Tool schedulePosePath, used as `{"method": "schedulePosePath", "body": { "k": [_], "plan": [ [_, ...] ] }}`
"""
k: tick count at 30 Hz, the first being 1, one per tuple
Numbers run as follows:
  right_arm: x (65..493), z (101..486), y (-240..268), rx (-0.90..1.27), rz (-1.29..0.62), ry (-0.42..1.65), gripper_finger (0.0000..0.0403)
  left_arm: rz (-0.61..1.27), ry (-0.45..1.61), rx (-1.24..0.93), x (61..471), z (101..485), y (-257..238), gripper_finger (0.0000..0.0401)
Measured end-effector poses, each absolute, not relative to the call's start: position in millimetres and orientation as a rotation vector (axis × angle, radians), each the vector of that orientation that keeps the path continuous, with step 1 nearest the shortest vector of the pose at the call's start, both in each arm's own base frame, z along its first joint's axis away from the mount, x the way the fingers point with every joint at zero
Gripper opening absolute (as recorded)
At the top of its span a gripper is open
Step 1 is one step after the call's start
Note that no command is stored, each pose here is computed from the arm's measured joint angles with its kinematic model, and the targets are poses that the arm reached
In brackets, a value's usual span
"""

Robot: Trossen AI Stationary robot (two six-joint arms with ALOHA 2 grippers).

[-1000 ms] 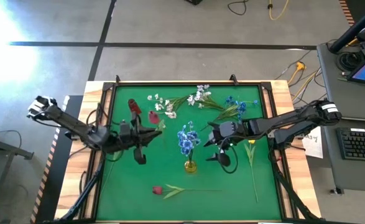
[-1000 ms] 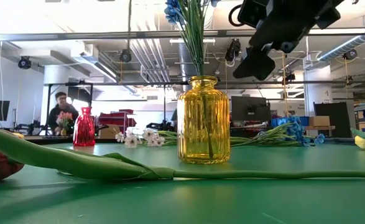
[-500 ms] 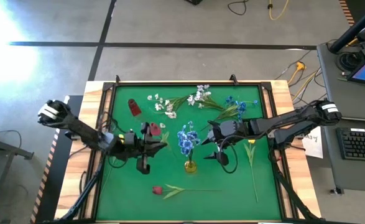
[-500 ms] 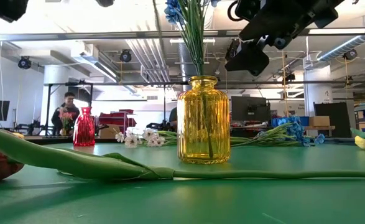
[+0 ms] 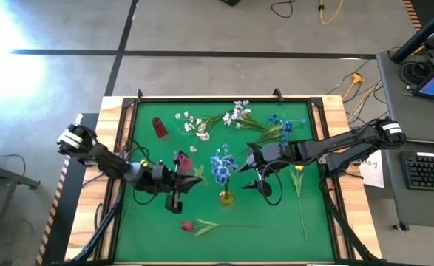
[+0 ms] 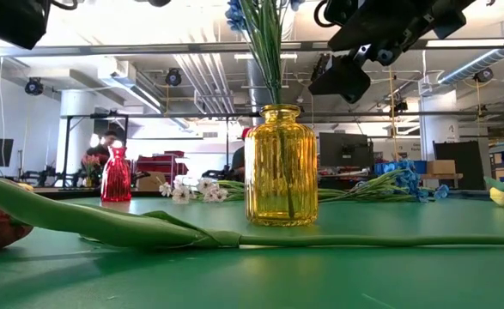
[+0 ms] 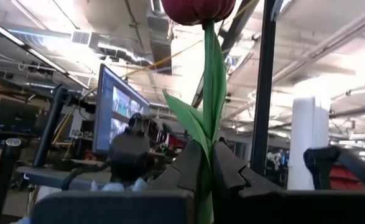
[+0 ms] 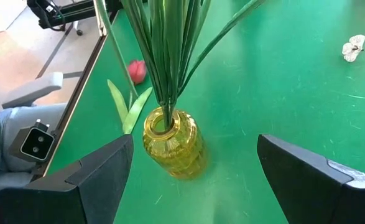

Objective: Sort flowers into vase by color
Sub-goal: Put the top red flower into the yellow vase

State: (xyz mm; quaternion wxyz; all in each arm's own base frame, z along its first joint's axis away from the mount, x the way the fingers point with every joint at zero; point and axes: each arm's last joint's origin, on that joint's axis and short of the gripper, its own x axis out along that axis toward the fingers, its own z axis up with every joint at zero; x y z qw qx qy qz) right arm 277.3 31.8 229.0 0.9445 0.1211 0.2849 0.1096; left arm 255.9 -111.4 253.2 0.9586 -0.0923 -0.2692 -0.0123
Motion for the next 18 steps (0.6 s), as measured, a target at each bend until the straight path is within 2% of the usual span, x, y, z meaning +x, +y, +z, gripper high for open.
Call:
{"method": "schedulePosePath", "body": {
  "k": [6, 18],
  "plan": [
    [278, 230, 32, 0.249, 0.224, 0.570, 0.0336, -0.004, -0.536, -0.103, 262, 250, -115, 0.0000],
    [278, 230, 32, 0.249, 0.225, 0.564, 0.0336, 0.003, -0.491, -0.069, 274, 238, -119, 0.0000]
  ]
}}
